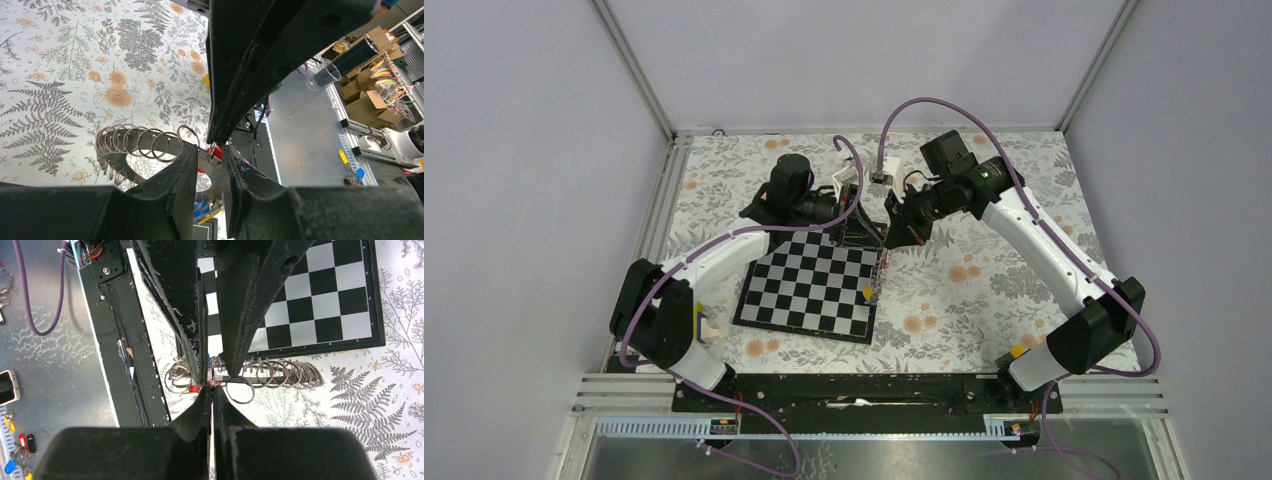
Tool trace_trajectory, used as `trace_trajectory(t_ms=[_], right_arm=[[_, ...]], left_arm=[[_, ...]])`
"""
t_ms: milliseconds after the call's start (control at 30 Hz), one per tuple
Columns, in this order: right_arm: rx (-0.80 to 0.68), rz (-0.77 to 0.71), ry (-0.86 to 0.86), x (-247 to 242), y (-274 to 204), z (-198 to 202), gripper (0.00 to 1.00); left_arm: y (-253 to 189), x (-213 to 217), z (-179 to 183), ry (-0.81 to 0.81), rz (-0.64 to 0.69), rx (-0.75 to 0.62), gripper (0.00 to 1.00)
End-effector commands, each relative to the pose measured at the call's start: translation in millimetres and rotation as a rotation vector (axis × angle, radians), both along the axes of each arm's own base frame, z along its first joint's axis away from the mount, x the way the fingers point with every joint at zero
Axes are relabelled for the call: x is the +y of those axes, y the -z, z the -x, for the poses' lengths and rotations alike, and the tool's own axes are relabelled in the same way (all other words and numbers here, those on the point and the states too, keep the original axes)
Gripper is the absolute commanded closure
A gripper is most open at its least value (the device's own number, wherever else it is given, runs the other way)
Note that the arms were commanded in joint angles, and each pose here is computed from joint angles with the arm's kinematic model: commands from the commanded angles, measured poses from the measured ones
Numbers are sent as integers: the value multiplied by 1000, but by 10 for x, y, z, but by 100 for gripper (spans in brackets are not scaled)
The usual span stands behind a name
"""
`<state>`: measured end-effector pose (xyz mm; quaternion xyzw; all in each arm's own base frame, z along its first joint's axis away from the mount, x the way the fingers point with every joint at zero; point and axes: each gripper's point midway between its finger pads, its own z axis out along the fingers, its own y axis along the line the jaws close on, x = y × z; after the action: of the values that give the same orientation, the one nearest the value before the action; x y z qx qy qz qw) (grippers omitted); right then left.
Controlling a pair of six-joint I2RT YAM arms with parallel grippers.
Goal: Put the keys on the keyring
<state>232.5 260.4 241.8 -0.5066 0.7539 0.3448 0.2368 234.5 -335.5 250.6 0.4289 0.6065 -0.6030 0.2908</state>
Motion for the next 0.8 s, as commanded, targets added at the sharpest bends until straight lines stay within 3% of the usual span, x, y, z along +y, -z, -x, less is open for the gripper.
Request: trace_trajectory(t_ms=[0,400,500,767], right_arm=[[-20,-43,-24,57,-101,57,100],[-25,-57,-20,74,-151,49,100],[-25,-57,-17,72,-148,38,100],[-25,-60,-15,85,-161,29,100]], left_arm=[[-316,-20,-25,2,61,-116,73],[-252,-18,16,16,55,-107,76],[-244,-15,27,20,55,-107,84],[-221,-9,49,29,51,-107,83]])
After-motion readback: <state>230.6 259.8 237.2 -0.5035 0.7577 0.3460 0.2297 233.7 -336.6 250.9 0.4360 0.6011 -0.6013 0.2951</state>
